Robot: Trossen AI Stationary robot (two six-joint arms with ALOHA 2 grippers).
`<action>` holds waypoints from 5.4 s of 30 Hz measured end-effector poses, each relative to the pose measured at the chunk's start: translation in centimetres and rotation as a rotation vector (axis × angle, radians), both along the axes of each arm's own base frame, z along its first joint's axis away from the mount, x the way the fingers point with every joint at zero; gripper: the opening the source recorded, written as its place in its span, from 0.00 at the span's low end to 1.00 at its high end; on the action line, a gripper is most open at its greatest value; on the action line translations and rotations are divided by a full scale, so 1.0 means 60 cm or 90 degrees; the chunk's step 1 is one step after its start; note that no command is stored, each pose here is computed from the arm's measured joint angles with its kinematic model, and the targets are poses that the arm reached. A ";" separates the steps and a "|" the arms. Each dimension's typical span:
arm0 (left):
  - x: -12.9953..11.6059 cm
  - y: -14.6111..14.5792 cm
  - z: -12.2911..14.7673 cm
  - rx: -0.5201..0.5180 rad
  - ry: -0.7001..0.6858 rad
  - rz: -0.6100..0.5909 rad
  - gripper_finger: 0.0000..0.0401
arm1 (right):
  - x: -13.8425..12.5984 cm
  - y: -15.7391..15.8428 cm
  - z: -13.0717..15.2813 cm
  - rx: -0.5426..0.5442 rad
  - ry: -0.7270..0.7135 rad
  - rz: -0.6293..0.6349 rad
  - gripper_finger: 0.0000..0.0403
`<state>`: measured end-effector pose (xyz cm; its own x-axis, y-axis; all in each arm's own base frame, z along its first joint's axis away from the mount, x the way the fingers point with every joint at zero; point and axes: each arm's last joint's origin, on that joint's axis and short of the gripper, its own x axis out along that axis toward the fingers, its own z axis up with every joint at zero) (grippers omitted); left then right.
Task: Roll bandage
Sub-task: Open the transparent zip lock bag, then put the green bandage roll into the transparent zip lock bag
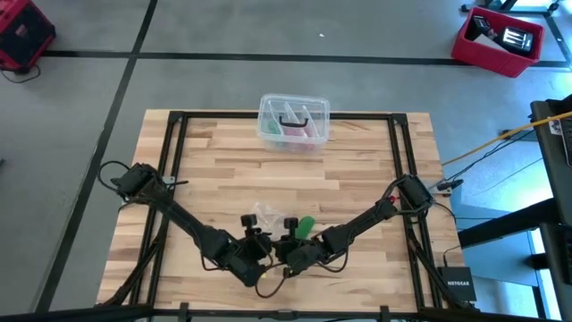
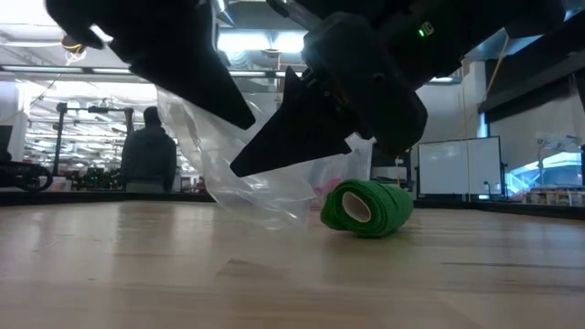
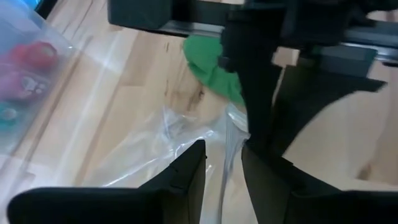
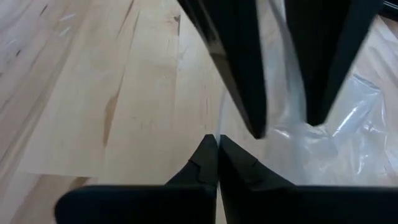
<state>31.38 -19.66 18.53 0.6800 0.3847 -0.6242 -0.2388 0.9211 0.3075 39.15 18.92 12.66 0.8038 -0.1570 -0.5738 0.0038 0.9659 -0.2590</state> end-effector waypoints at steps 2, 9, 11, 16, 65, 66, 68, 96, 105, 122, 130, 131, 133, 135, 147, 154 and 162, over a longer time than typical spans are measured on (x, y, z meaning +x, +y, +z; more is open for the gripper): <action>0.004 0.007 0.000 0.001 0.001 0.007 0.24 | 0.000 0.000 0.000 0.000 0.000 0.000 0.01; 0.012 0.022 0.004 0.048 -0.037 0.055 0.03 | 0.000 0.000 0.000 -0.001 0.003 0.003 0.01; 0.008 0.020 0.008 0.091 -0.102 0.111 0.02 | 0.000 0.000 0.000 0.001 0.002 0.004 0.01; -0.004 0.010 0.016 0.128 -0.233 0.201 0.01 | 0.002 -0.001 0.003 -0.001 -0.004 -0.002 0.01; -0.020 0.019 -0.024 -0.008 -0.203 0.222 0.01 | -0.099 -0.037 0.121 -0.138 0.249 0.154 0.67; -0.020 0.019 -0.024 -0.007 -0.202 0.222 0.01 | -0.095 -0.034 0.112 -0.147 0.255 0.170 0.67; -0.020 0.019 -0.024 -0.007 -0.202 0.221 0.01 | -0.089 -0.032 0.093 -0.160 0.273 0.200 0.67; -0.018 0.005 -0.022 -0.029 -0.192 0.182 0.00 | -0.103 -0.006 0.097 -0.138 0.278 0.267 0.18; -0.015 -0.045 -0.001 -0.056 -0.225 0.063 0.00 | -0.121 0.057 0.242 -0.061 -0.101 0.306 0.18; -0.009 -0.080 0.031 -0.100 -0.323 0.002 0.00 | -0.080 0.089 0.201 -0.080 -0.199 0.364 0.18; -0.004 -0.079 0.038 -0.107 -0.342 0.001 0.01 | -0.075 0.091 0.172 -0.106 -0.154 0.361 0.18; -0.005 -0.081 0.038 -0.109 -0.340 -0.007 0.01 | -0.074 0.091 0.173 -0.118 -0.158 0.359 0.18; -0.007 -0.083 0.038 -0.105 -0.336 -0.014 0.00 | -0.079 0.093 0.182 -0.138 -0.169 0.367 0.18; -0.007 -0.083 0.040 -0.106 -0.337 -0.014 0.01 | -0.087 0.098 0.197 -0.133 -0.186 0.380 0.18; -0.004 -0.080 0.037 -0.131 -0.343 -0.003 0.01 | -0.098 0.110 0.249 -0.236 -0.227 0.376 0.18; -0.001 -0.081 0.043 -0.151 -0.365 0.003 0.01 | -0.095 0.103 0.235 -0.240 -0.187 0.369 0.18; 0.001 -0.078 0.046 -0.158 -0.383 0.015 0.01 | -0.087 0.115 0.202 -0.261 -0.163 0.358 0.18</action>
<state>31.46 -24.37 21.28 0.9317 0.2970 -0.2090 -0.3238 0.9400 -0.1076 33.95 25.83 24.78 0.9270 0.1563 -0.3410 -0.3538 0.6664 -0.6563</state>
